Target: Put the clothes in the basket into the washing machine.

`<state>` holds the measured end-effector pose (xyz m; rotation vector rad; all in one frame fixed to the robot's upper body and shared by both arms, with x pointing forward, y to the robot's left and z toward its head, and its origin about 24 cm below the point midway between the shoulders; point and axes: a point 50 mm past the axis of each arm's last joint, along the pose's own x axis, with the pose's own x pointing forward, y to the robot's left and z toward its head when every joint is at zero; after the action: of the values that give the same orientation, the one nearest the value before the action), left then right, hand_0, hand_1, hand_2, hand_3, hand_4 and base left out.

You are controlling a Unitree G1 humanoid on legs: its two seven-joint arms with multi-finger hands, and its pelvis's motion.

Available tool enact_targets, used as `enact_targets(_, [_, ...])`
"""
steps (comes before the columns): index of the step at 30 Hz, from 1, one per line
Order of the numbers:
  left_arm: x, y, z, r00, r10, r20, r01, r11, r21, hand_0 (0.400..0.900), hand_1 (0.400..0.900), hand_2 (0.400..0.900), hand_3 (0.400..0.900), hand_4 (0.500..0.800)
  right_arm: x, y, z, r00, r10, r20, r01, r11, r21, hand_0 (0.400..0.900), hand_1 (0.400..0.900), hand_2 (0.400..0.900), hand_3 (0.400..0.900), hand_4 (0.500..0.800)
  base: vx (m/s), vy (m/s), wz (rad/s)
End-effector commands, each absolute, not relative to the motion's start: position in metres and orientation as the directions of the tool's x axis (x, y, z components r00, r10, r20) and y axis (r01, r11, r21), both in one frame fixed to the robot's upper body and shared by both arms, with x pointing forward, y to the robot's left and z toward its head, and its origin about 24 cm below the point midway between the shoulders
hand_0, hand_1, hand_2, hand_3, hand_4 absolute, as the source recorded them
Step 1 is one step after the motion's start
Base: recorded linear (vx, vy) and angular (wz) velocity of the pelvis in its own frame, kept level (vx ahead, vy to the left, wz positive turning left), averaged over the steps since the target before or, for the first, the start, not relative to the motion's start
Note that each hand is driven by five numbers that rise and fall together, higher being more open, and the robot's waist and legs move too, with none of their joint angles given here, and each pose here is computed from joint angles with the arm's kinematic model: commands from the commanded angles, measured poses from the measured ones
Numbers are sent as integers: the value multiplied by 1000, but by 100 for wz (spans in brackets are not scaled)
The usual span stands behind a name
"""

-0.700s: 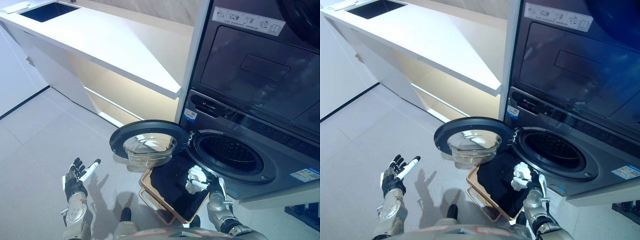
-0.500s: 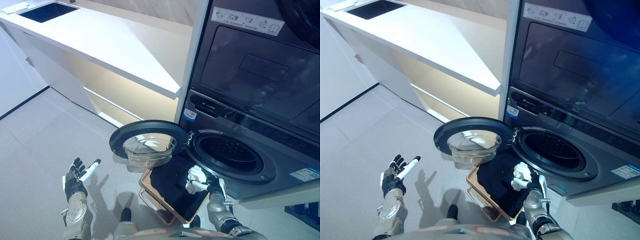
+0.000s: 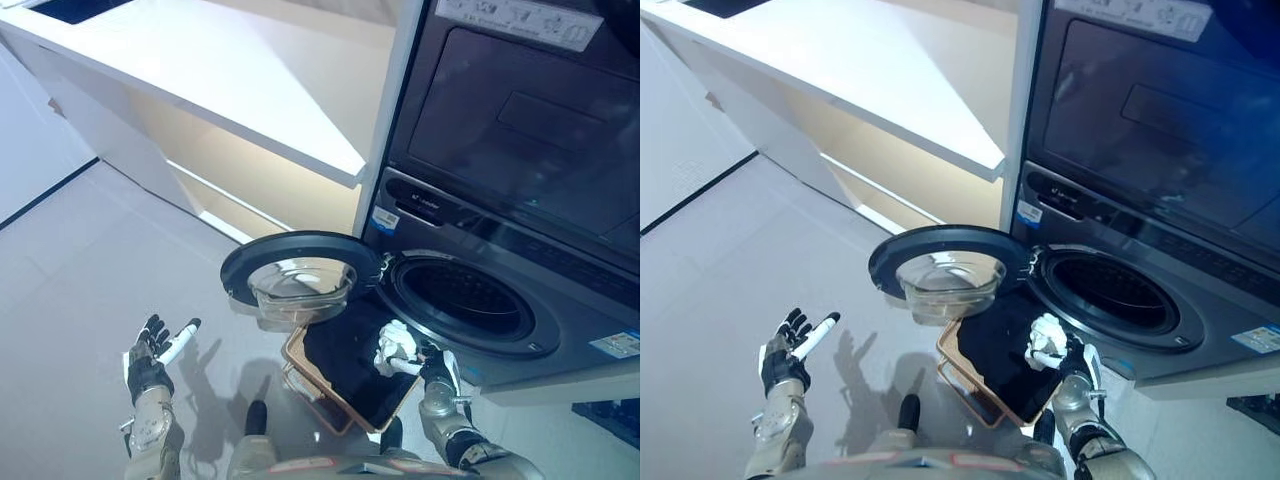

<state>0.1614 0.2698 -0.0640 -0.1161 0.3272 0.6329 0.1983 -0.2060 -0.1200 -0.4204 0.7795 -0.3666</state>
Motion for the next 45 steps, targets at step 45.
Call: enact_targets(45, [232, 234, 127, 756, 411, 510, -283, 907, -311, 900, 900, 900, 900, 800, 385, -292, 164, 597, -774, 213, 767, 472, -435, 900, 900, 900, 900, 800, -66, 35, -5])
